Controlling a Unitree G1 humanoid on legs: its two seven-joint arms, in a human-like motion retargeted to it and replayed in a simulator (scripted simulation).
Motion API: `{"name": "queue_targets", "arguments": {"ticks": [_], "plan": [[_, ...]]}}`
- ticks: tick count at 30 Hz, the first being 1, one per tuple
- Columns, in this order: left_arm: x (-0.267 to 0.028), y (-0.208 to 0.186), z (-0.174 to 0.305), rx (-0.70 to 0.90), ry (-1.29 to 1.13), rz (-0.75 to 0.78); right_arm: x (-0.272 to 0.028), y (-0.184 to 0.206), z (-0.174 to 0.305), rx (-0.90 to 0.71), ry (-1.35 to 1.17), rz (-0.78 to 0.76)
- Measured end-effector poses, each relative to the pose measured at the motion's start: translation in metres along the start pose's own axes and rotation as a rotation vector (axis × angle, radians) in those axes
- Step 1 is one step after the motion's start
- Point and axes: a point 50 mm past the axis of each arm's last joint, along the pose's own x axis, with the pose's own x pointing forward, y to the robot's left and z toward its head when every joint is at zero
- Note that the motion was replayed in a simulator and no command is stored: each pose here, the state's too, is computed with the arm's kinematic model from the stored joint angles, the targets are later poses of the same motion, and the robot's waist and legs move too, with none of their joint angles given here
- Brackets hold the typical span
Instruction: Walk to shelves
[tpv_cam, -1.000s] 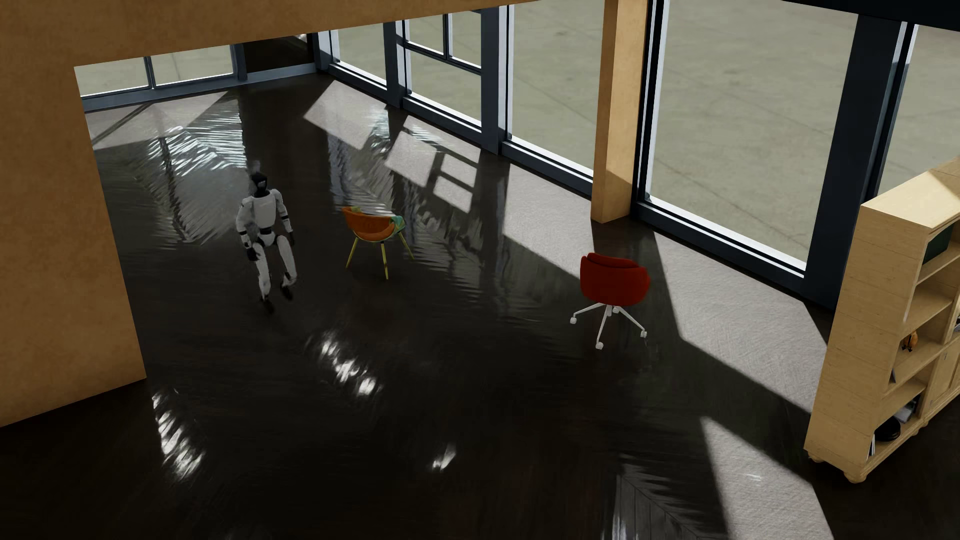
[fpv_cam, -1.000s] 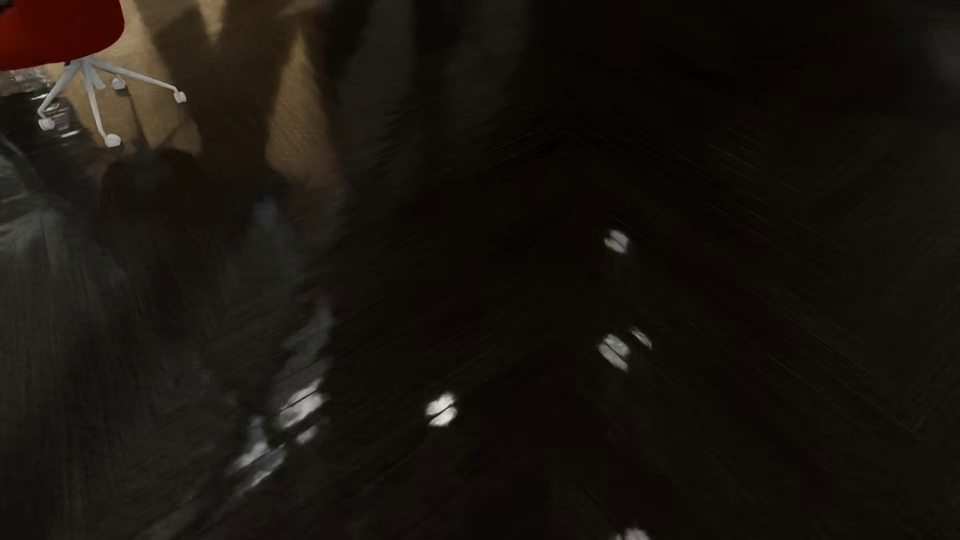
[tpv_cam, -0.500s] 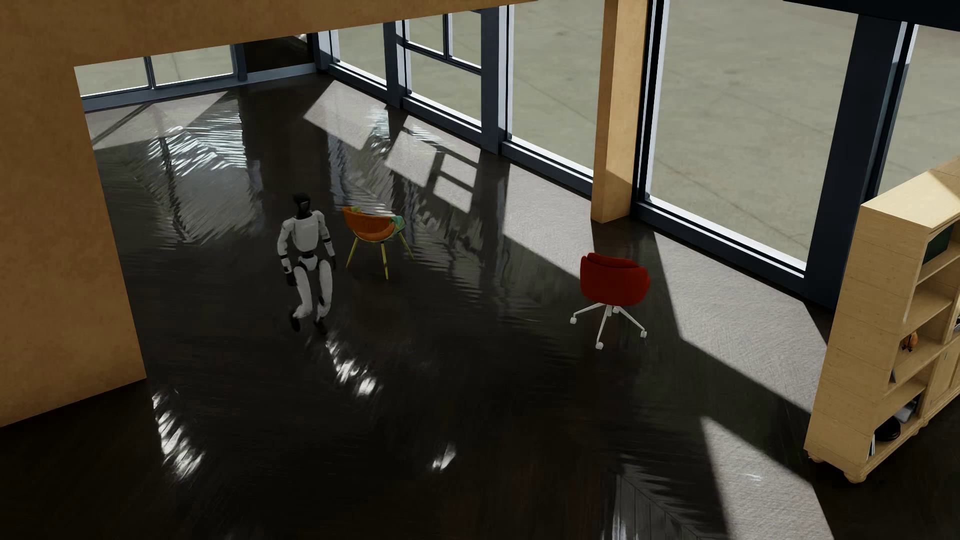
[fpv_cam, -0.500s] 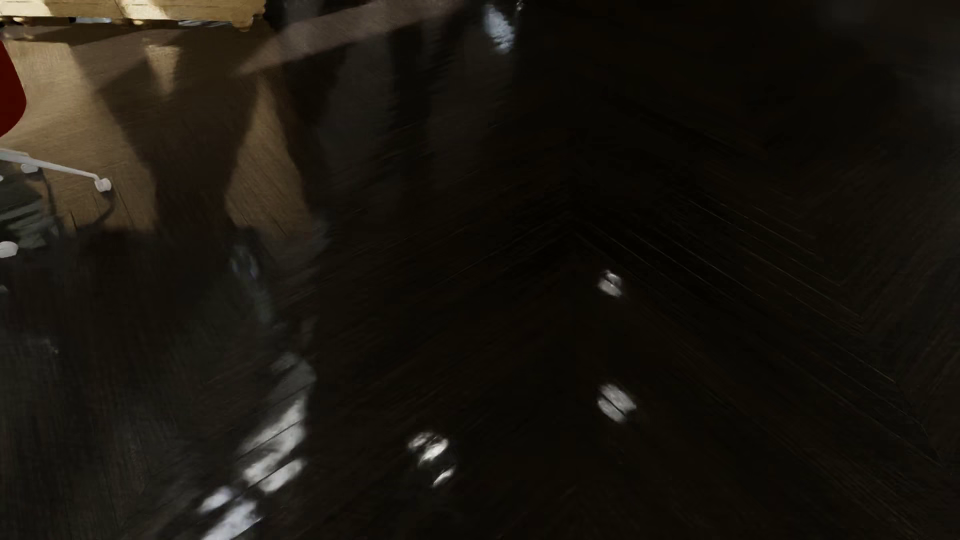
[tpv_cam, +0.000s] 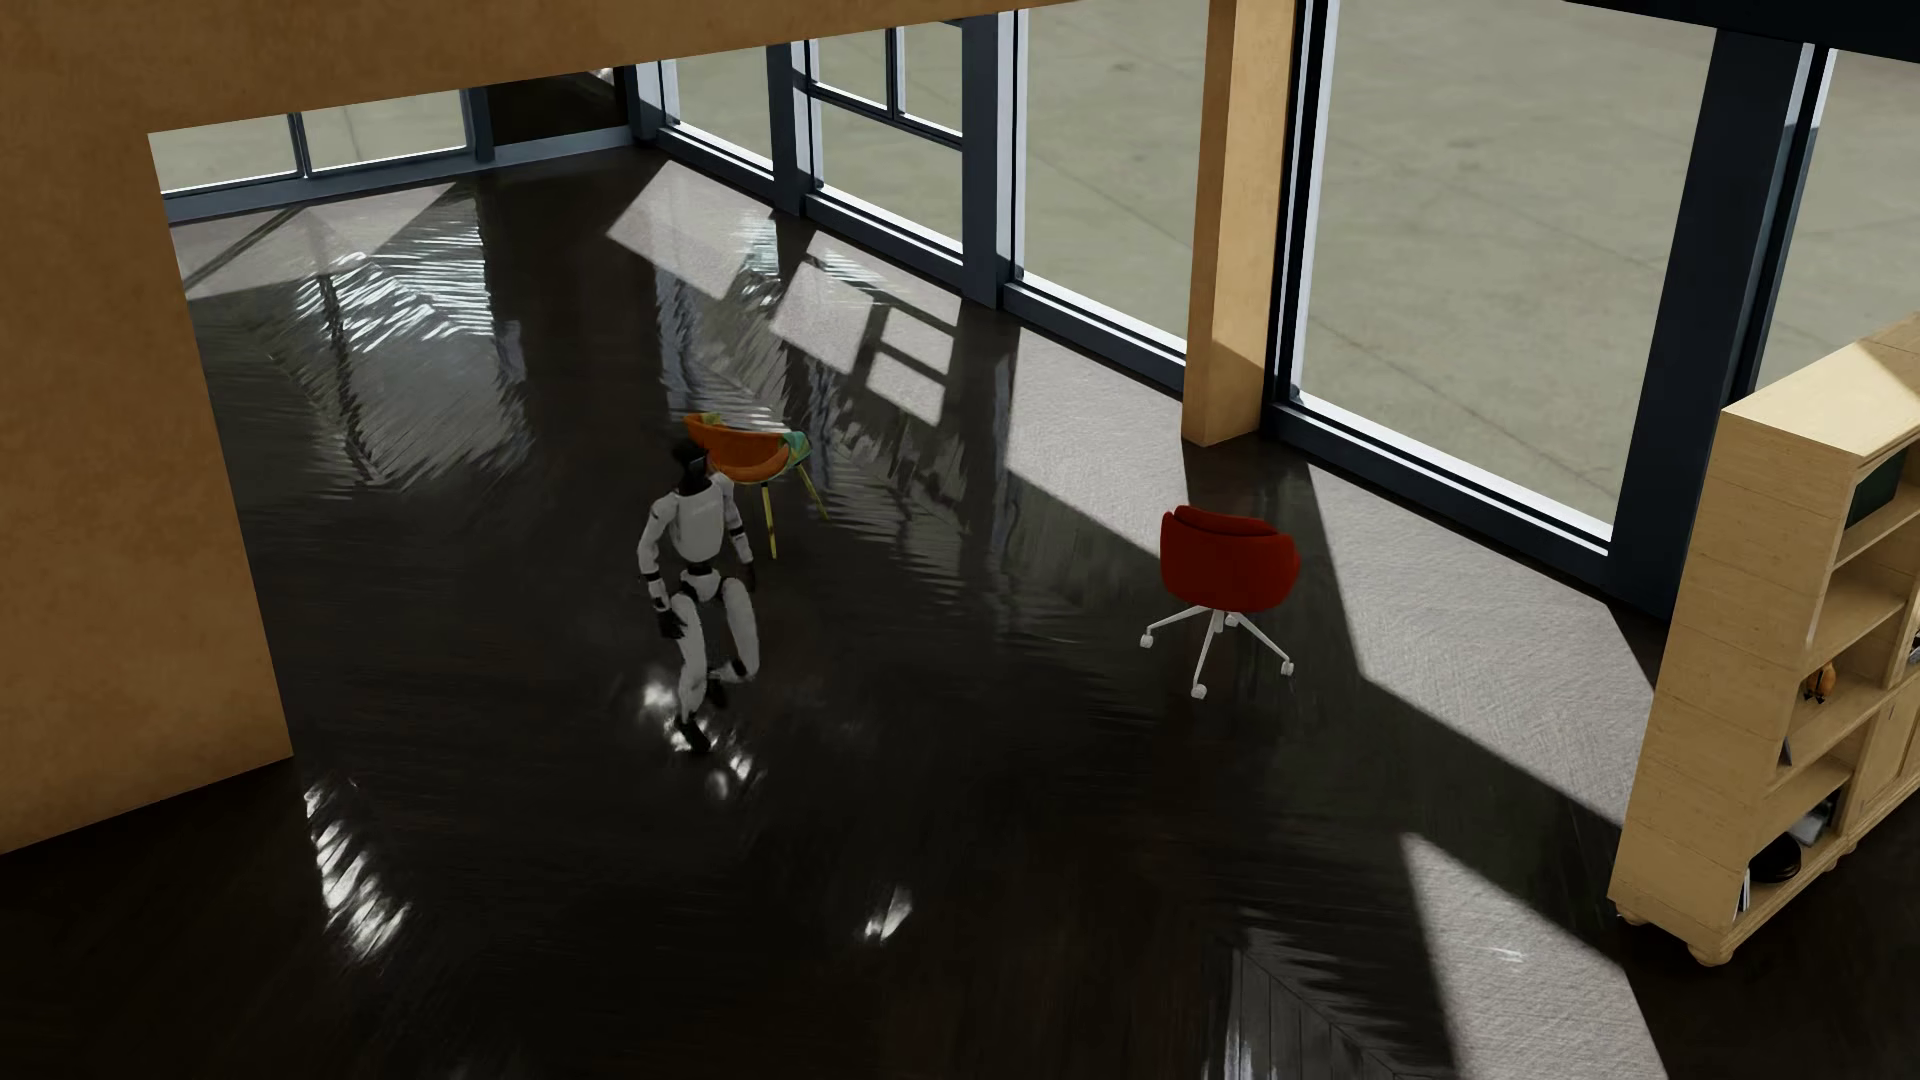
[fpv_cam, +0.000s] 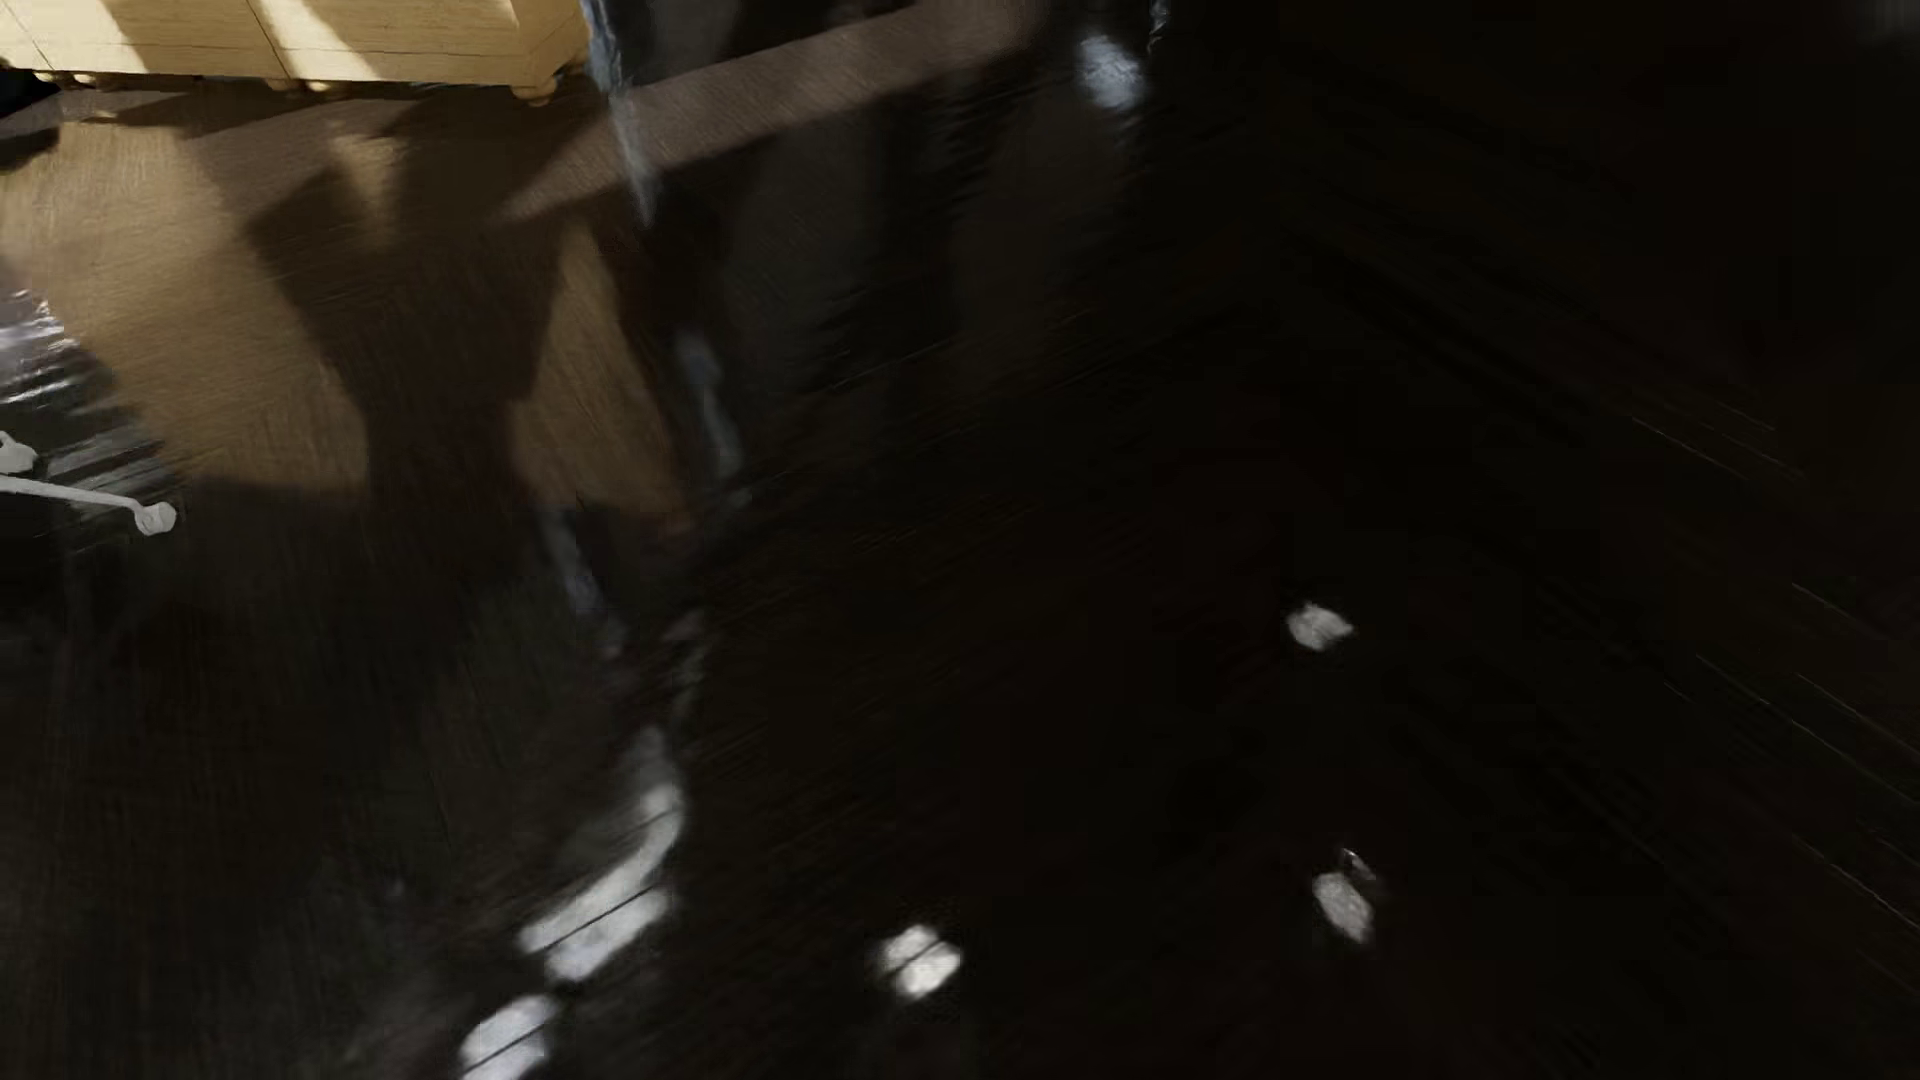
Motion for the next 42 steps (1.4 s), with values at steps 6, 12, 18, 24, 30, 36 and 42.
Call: {"name": "queue_targets", "arguments": {"ticks": [6,12,18,24,30,36,42], "plan": [[-0.024,-0.010,-0.075,0.004,0.250,-0.026,-0.004,-0.065,0.092,0.039,-0.331,-0.184],[-0.010,-0.009,-0.048,0.051,0.181,-0.039,0.005,-0.024,0.013,0.056,-0.019,-0.078],[0.001,0.012,0.082,0.009,-0.299,0.029,-0.024,0.046,-0.068,0.033,0.228,0.105],[-0.008,0.029,0.103,-0.021,-0.401,0.084,-0.023,0.043,-0.068,0.046,0.232,0.094],[0.003,-0.003,0.011,0.051,-0.025,-0.022,0.001,-0.024,-0.002,-0.017,0.027,-0.055],[-0.015,0.011,-0.053,-0.001,0.180,0.029,-0.005,-0.106,0.113,-0.003,-0.346,-0.275],[-0.017,-0.001,-0.067,-0.010,0.248,0.002,0.006,-0.049,0.078,0.061,-0.249,-0.141]]}}
